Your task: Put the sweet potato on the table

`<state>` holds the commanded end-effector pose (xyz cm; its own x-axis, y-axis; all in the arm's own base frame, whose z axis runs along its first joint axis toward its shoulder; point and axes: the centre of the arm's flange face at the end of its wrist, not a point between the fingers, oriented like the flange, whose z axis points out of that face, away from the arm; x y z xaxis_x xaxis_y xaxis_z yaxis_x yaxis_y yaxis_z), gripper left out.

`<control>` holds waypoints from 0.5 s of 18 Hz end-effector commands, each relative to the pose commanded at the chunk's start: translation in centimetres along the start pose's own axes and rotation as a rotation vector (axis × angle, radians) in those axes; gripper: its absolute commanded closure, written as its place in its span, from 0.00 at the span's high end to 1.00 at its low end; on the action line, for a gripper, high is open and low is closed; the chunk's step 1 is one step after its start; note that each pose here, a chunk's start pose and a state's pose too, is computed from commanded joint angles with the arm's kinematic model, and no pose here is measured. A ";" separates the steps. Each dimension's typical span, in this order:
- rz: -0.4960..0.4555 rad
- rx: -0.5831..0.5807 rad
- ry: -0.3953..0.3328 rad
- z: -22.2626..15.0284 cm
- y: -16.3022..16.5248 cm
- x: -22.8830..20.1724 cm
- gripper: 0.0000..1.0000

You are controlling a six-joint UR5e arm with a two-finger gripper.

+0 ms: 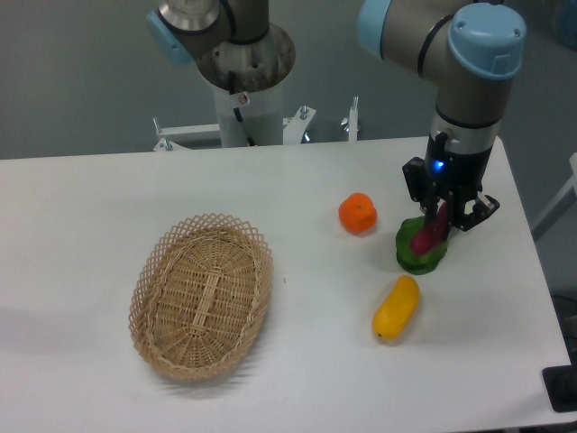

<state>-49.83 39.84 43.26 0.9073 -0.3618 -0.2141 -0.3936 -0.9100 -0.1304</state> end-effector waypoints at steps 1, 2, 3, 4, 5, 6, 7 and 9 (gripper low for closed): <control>0.000 -0.002 0.001 0.1 0.0 0.0 0.22; 0.000 -0.002 0.001 0.1 0.0 0.0 0.22; 0.000 -0.002 0.001 0.1 0.0 0.0 0.22; 0.000 0.000 0.000 0.0 0.0 0.0 0.22; 0.000 0.000 0.001 0.1 0.0 0.0 0.22; 0.000 -0.002 0.000 0.0 0.0 0.1 0.22; 0.000 -0.002 0.001 0.0 0.0 0.1 0.22; 0.001 -0.001 0.000 0.0 -0.1 0.0 0.22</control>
<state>-49.78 39.90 43.26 0.9068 -0.3631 -0.2142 -0.3947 -0.9097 -0.1290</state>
